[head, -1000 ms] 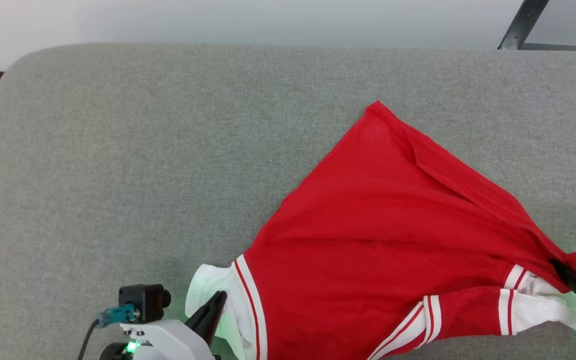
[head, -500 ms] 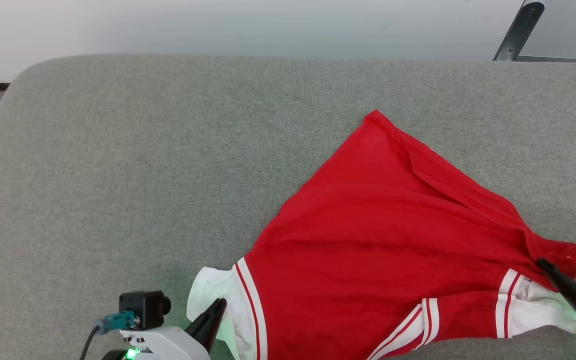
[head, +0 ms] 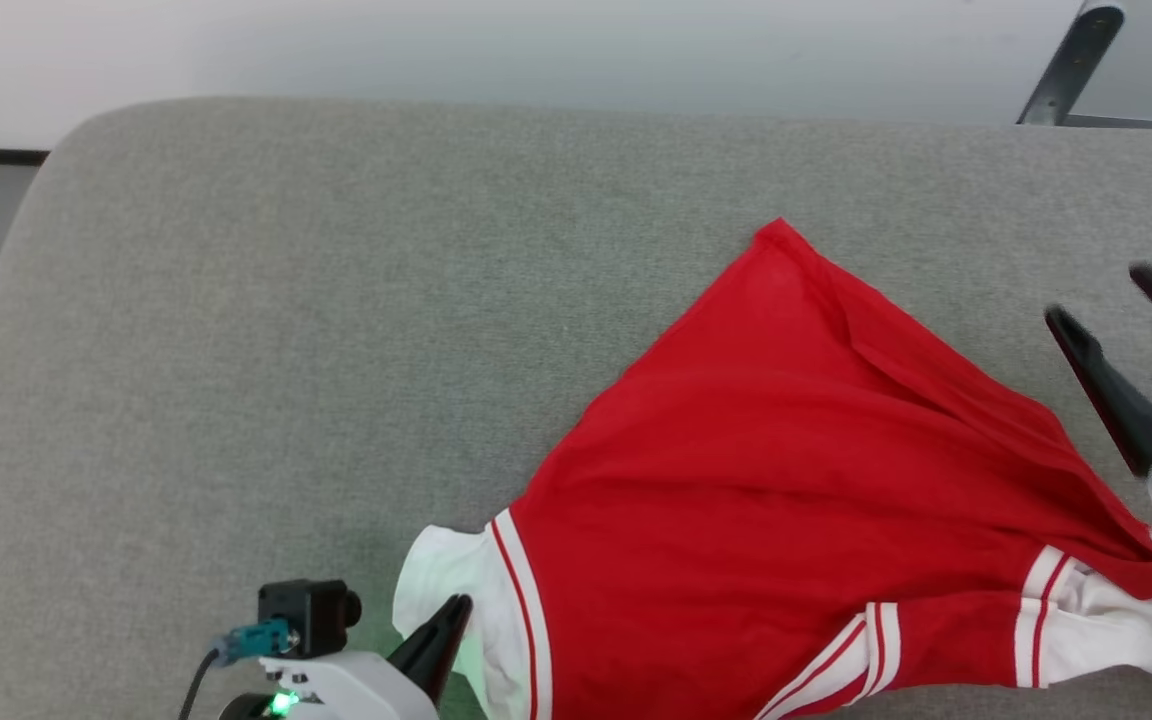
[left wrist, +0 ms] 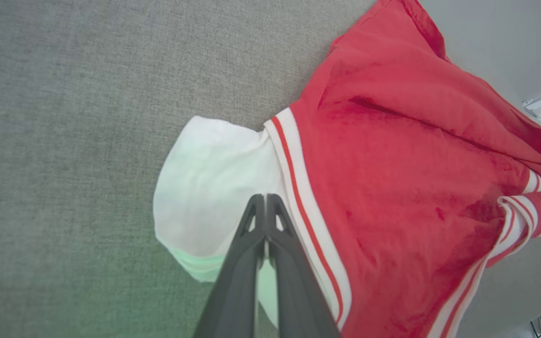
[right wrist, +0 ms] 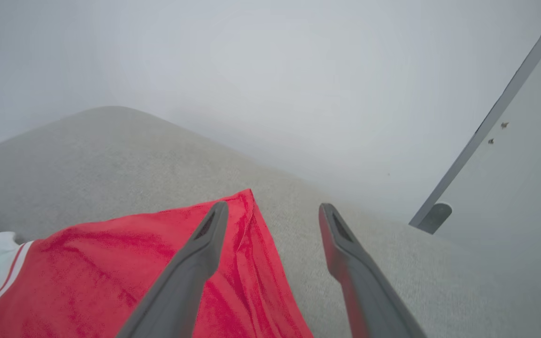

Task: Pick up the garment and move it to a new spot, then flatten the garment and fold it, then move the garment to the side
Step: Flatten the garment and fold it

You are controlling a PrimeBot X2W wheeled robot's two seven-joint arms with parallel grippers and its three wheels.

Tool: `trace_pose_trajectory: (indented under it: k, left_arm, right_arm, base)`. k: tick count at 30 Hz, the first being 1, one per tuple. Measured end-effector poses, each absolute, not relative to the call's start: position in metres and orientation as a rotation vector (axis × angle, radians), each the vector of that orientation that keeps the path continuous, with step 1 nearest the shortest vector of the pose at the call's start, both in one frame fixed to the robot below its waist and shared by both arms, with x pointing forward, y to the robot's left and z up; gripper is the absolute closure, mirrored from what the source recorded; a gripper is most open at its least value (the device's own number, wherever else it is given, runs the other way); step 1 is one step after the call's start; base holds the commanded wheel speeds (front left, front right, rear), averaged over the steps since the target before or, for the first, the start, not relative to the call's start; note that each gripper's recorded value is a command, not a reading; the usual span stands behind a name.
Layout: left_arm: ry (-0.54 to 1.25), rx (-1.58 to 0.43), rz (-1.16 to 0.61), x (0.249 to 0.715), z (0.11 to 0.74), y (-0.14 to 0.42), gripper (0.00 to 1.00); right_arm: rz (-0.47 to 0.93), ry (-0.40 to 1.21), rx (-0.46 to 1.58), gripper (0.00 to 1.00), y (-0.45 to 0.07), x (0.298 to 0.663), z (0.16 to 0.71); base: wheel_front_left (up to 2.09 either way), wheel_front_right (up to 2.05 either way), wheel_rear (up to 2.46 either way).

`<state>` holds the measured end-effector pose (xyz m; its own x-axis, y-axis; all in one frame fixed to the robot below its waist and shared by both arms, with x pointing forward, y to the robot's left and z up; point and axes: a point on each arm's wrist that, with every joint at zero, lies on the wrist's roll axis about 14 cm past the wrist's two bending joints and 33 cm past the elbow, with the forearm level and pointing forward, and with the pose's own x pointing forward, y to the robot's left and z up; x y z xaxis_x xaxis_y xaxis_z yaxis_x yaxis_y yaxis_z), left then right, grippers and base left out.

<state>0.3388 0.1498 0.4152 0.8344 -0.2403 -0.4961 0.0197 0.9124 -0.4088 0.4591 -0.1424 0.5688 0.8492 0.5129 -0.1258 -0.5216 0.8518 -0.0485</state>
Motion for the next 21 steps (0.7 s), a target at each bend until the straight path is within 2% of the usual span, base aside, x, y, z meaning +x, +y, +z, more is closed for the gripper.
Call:
trace_pose_trajectory:
  k: [3, 8, 14, 21]
  left_arm:
    - [0.564, -0.407, -0.142, 0.341, 0.416, 0.149, 1.0]
    - [0.558, -0.411, -0.161, 0.343, 0.418, 0.142, 1.0]
    - [0.546, -0.418, -0.185, 0.346, 0.42, 0.134, 1.0]
    - [0.542, -0.438, -0.167, 0.343, 0.416, 0.135, 1.0]
  right_arm:
    - [0.595, 0.086, -0.106, 0.0, -0.122, 0.473, 0.571]
    - [0.672, 0.17, -0.141, 0.0, -0.09, 0.501, 0.561]
    - [0.706, 0.342, -0.223, 0.0, -0.069, 0.539, 0.538]
    - [0.71, 0.616, -0.271, 0.0, -0.052, 0.565, 0.495]
  base:
    - [0.0, 0.0, 0.0]
    - [0.0, 0.0, 0.0]
    - [0.0, 0.0, 0.0]
    - [0.0, 0.0, 0.0]
